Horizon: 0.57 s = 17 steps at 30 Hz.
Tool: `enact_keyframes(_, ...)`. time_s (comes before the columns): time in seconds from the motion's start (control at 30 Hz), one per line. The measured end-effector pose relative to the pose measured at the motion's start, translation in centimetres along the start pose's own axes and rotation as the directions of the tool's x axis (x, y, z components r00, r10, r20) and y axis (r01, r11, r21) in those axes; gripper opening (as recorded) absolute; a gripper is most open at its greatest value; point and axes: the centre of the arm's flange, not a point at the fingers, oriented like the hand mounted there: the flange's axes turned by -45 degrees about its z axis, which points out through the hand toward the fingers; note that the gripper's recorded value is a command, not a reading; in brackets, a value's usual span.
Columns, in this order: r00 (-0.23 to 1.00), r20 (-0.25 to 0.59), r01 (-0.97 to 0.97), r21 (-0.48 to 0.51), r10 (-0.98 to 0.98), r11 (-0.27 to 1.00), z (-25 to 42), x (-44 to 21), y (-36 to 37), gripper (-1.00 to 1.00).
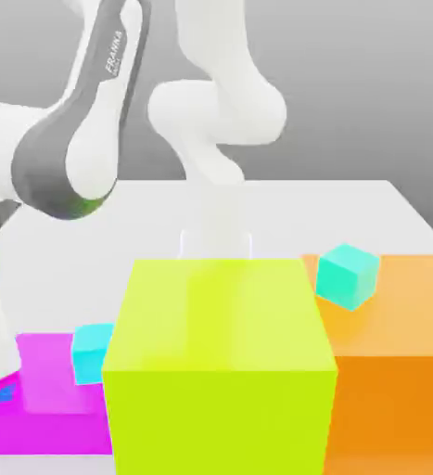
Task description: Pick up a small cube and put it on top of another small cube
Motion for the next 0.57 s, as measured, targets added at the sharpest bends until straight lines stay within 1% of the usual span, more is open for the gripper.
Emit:
enact_keyframes(0.27, 0.969, -0.023, -0.246, -0.03, 0.246, 0.969, -2.9, -8.8, 1.4, -1.0)
enact_keyframes(0.43, 0.96, -0.032, -0.28, -0.037, 0.279, 0.959, 2.4, -9.7, 1.9, -1.0)
enact_keyframes(0.47, 0.96, -0.032, -0.28, -0.037, 0.279, 0.959, 3.2, -9.8, 2.0, 1.0)
enact_keyframes(0.57, 0.96, -0.032, -0.28, -0.037, 0.279, 0.959, 3.2, -9.8, 2.0, 1.0)
